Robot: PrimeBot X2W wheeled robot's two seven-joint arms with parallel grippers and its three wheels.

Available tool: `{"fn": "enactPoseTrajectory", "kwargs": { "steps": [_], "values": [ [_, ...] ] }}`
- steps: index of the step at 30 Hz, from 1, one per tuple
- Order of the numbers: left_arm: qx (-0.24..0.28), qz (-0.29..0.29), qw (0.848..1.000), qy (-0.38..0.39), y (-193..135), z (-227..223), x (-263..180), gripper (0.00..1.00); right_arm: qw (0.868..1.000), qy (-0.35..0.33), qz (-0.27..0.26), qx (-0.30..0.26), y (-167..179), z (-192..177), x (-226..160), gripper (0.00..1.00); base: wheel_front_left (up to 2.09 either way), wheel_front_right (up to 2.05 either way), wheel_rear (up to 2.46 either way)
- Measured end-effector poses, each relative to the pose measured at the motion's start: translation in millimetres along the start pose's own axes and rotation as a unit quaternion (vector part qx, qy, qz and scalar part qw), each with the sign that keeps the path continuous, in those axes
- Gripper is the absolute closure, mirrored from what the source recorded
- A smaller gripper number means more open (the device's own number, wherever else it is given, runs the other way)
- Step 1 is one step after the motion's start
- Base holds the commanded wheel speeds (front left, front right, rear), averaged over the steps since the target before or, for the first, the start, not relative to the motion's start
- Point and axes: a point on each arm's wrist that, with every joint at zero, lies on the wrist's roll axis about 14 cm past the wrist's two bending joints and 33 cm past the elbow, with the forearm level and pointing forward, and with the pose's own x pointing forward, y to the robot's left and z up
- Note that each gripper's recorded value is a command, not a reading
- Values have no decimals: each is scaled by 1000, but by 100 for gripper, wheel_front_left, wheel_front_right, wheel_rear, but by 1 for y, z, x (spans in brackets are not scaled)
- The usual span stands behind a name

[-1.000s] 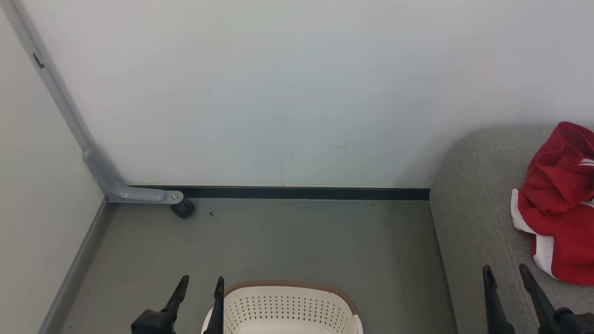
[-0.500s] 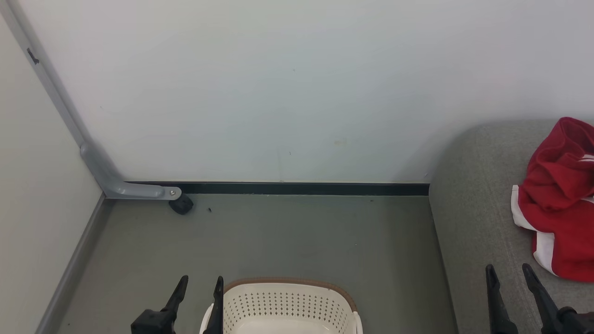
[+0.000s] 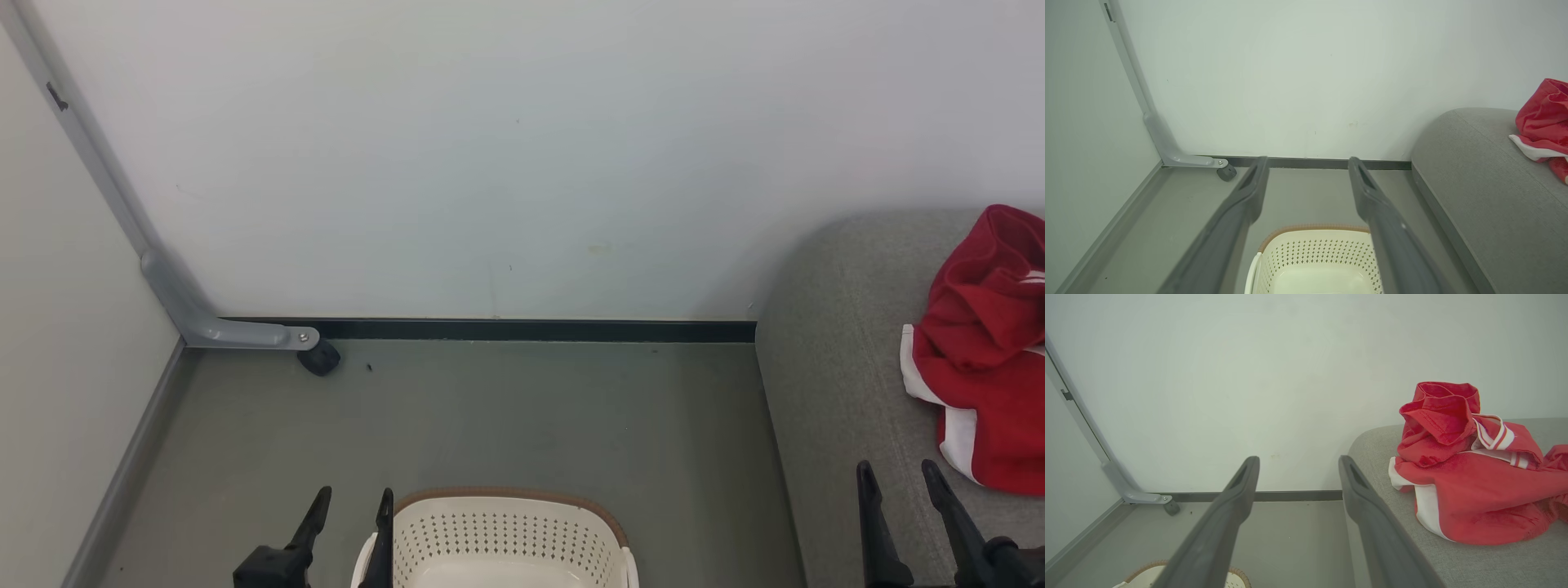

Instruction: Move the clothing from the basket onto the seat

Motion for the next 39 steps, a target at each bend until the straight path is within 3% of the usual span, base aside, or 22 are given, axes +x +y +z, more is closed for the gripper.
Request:
{"fn": "enactPoseTrajectory", "kwargs": {
  "steps": [1, 2, 12, 27, 39],
  "values": [
    [1, 0, 1000, 0, 0, 0, 0, 0, 1000, 0, 0, 0, 0, 0, 0, 0, 0, 0, 0],
    [1, 1, 1000, -1, 1, 0, 0, 100, 1000, -1, 0, 0, 0, 0, 0, 100, 0, 0, 0],
    [-18, 17, 999, 42, 9, -27, -10, 100, 998, 44, -13, 35, 1, -27, -9, 100, 0, 0, 0],
    [-147, 41, 987, 57, 20, -27, -7, 100, 983, 67, -51, 164, -12, -34, -8, 100, 0, 0, 0],
    [-229, 53, 970, 61, 28, -26, -6, 100, 962, 80, -70, 253, -19, -41, -8, 100, 0, 0, 0]
  ]
}}
